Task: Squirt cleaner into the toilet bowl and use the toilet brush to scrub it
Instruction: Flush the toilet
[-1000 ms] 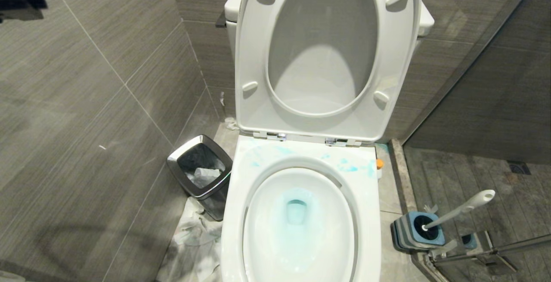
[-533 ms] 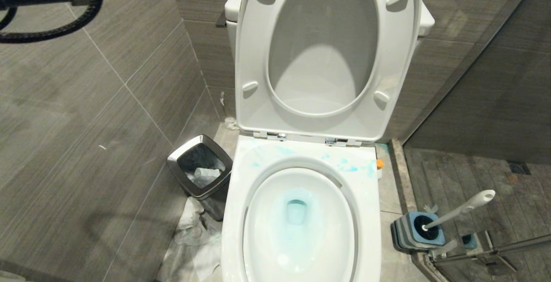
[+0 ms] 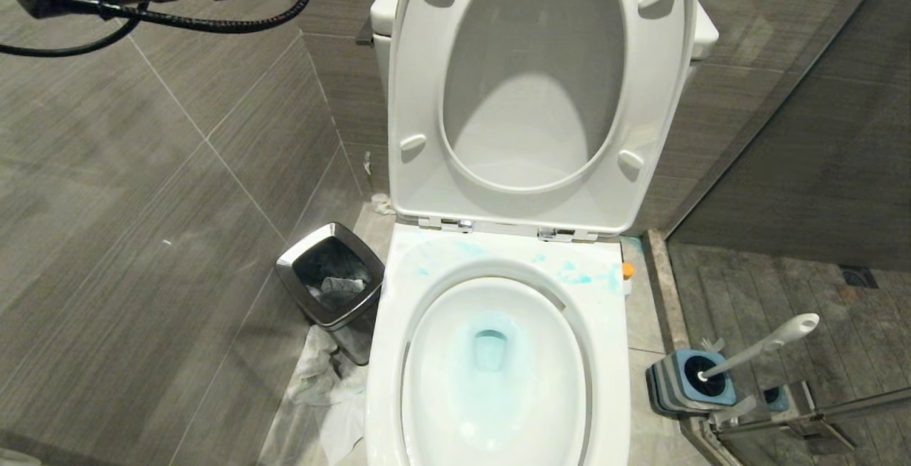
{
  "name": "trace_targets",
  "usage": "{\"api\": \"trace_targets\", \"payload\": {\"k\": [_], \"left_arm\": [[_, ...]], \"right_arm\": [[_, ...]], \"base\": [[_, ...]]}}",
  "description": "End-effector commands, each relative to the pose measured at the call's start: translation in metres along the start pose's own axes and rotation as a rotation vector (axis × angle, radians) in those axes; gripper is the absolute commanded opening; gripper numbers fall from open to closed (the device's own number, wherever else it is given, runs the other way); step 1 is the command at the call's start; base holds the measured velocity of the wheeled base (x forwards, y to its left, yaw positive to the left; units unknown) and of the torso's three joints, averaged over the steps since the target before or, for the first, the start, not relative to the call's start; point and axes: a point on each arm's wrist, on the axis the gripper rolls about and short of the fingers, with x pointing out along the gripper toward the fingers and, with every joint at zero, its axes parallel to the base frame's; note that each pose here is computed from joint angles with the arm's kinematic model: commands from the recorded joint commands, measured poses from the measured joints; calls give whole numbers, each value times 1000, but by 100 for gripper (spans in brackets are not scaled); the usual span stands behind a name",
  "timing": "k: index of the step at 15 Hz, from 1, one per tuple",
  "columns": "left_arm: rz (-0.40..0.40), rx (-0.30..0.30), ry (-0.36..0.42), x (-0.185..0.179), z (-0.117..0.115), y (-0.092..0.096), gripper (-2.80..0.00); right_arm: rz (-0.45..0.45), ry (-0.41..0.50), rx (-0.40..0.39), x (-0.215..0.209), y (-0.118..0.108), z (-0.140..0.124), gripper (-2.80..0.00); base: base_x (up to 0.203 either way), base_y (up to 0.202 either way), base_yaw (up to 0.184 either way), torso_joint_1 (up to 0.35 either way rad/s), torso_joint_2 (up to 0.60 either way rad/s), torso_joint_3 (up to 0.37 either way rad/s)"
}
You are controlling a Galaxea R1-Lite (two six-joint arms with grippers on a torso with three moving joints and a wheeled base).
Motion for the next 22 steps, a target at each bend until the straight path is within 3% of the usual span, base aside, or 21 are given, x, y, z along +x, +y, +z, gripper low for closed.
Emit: {"api": "trace_targets", "payload": {"k": [1,3,6,11,16,22], "left_arm": [[68,-3,23,13,-9,26,-280],[139,-1,34,14,-11,42,-280],[211,9,37,16,-14,46,-280],[214,29,100,13,-18,44,-280],[211,31,94,15,-19,44,-280],[236,52,-2,17,-9,48,-280]], "right_arm": [[0,2,-1,0,0,0,-280],[-1,2,-1,0,0,0,-280],[0,2,-1,0,0,0,-280],[0,2,-1,0,0,0,-280],[0,2,-1,0,0,0,-280],[-1,2,-1,0,0,0,-280]], "base": [[0,0,0,0,0,0],[0,0,0,0,0,0],[0,0,0,0,0,0],[0,0,0,0,0,0],[0,0,0,0,4,-111],[0,0,0,2,3,-139]]}}
